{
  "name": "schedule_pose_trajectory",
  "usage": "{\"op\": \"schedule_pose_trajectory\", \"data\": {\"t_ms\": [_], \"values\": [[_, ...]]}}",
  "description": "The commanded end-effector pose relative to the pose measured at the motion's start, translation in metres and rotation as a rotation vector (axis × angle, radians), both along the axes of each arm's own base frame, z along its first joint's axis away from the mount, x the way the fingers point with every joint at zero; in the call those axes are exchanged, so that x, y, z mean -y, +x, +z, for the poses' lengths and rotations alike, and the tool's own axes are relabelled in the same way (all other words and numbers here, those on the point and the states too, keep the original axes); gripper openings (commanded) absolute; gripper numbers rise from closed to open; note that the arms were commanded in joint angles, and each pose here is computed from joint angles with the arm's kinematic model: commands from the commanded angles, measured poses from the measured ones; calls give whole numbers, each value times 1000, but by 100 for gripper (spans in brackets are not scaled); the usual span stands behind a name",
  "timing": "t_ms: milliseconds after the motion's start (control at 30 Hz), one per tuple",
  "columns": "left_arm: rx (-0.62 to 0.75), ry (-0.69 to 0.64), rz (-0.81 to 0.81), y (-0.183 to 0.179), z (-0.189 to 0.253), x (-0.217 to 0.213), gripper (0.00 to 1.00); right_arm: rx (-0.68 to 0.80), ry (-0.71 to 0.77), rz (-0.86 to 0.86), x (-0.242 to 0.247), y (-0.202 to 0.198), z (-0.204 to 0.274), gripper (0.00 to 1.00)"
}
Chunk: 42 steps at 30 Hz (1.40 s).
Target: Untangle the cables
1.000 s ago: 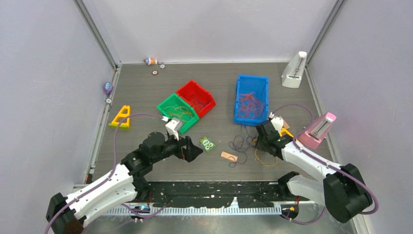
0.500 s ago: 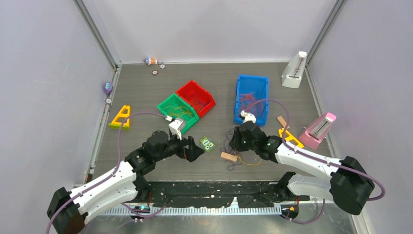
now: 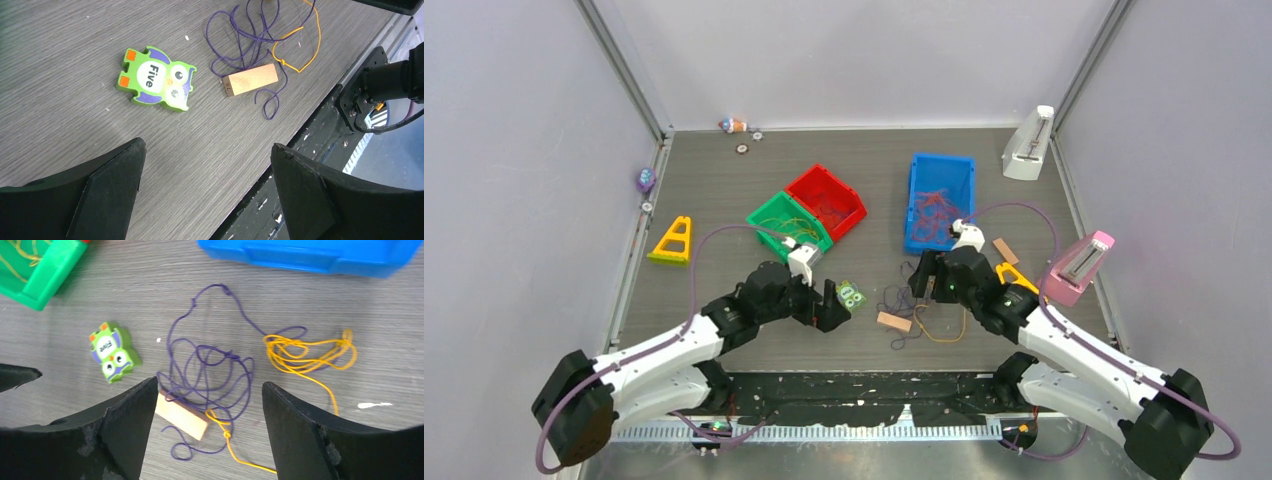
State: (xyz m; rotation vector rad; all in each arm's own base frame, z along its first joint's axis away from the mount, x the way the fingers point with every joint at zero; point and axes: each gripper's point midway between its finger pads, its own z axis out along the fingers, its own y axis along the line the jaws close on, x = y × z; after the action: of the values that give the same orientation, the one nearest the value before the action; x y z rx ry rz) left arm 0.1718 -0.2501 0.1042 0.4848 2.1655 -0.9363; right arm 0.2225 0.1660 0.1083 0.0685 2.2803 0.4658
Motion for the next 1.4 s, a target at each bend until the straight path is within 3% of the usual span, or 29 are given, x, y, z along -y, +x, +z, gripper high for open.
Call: {"op": "schedule_pose_trajectory", "data": {"t_ms": [0, 200, 367, 433, 600, 633, 767, 967, 1167, 1367], "values": [[31, -37, -9, 15, 21, 23, 95, -12, -63, -68, 28, 0, -10, 81], [-49, 33, 11, 26, 5, 38, 91, -53, -49, -35, 24, -2, -22, 79], [-26, 44, -39, 30, 12, 65, 86, -60, -17, 6, 13, 0, -28, 78], [-25, 50, -64, 31, 14, 79, 84, -58, -22, 17, 10, 2, -27, 67], [-11, 29, -114, 30, 16, 105, 82, -14, -24, 87, 0, 10, -11, 10], [-5, 15, -121, 30, 17, 109, 81, -4, -17, 126, -5, 9, -7, 8], [20, -11, -121, 30, 23, 108, 80, 42, 66, 274, -30, 3, 21, 6], [169, -48, -49, 34, 58, 81, 84, 188, 207, 465, -66, -11, 103, 5], [332, -84, 51, 39, 107, 46, 90, 352, 265, 512, -71, -12, 192, 5], [462, -89, 49, 37, 152, 27, 94, 437, 283, 580, -75, -19, 240, 5]]}}
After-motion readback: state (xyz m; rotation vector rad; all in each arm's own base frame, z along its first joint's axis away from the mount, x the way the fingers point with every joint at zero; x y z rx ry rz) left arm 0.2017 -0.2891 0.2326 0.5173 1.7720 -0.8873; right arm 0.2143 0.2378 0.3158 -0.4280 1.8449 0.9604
